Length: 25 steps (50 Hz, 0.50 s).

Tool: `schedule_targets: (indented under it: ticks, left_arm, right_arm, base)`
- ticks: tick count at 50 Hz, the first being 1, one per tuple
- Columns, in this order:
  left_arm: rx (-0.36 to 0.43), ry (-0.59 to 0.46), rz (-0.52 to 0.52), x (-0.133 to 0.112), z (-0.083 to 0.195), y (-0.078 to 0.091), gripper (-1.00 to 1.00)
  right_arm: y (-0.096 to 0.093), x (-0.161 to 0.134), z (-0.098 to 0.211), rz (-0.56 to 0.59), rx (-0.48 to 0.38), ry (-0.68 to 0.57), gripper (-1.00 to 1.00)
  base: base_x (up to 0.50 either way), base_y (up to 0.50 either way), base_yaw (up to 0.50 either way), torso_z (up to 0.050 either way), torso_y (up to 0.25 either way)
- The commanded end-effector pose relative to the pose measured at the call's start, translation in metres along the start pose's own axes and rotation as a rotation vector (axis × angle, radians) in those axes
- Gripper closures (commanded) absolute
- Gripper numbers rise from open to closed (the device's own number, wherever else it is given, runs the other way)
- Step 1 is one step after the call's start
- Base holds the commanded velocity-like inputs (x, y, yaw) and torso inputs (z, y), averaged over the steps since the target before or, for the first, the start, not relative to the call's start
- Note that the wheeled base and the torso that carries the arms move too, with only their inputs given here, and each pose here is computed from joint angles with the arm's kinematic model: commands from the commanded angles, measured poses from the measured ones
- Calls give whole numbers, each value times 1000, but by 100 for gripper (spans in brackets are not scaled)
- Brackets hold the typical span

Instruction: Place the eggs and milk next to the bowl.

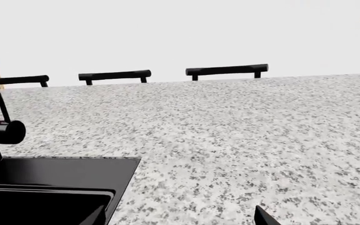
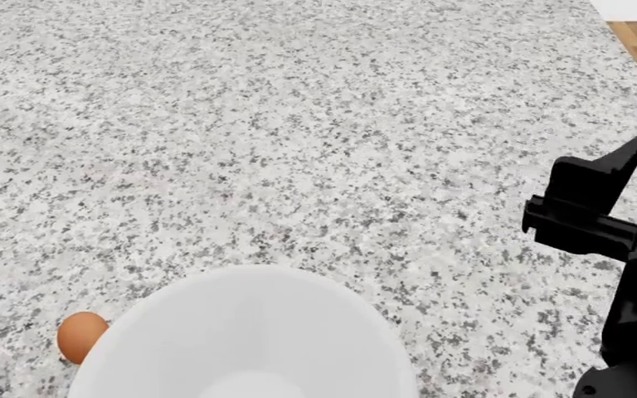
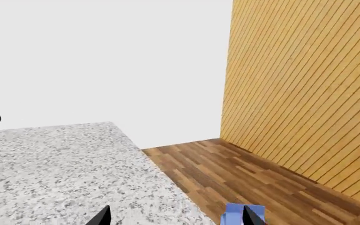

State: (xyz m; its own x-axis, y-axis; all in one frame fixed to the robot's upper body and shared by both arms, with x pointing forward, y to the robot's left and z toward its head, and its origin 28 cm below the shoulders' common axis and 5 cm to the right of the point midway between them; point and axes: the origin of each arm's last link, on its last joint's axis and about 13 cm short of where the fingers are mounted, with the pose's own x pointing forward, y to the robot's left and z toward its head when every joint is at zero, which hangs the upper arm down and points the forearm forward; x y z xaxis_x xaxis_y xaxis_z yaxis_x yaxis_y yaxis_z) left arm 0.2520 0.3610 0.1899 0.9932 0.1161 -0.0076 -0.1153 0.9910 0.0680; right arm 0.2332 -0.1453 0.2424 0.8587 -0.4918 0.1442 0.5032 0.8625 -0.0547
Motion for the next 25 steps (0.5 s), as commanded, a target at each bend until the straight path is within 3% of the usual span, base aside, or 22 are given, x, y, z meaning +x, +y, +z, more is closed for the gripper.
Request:
schedule_targets:
  ticks: [1,14,25]
  left_arm:
    - [-7,-11,-7,2,-1,1,-100]
    - [-13,-10,0,2,0,1,-100]
    - [-11,-7,5,2,0,1,-100]
  right_arm:
    - [-1,-1,-5,-162,-44,84,-100]
    - [-1,0,-13,-212,-58,135,-100]
    - [-6,21,-23,-236,-77,186,-100]
  base:
    - [0,0,0,0,0]
    - [0,0,0,0,0]
    - [0,0,0,0,0]
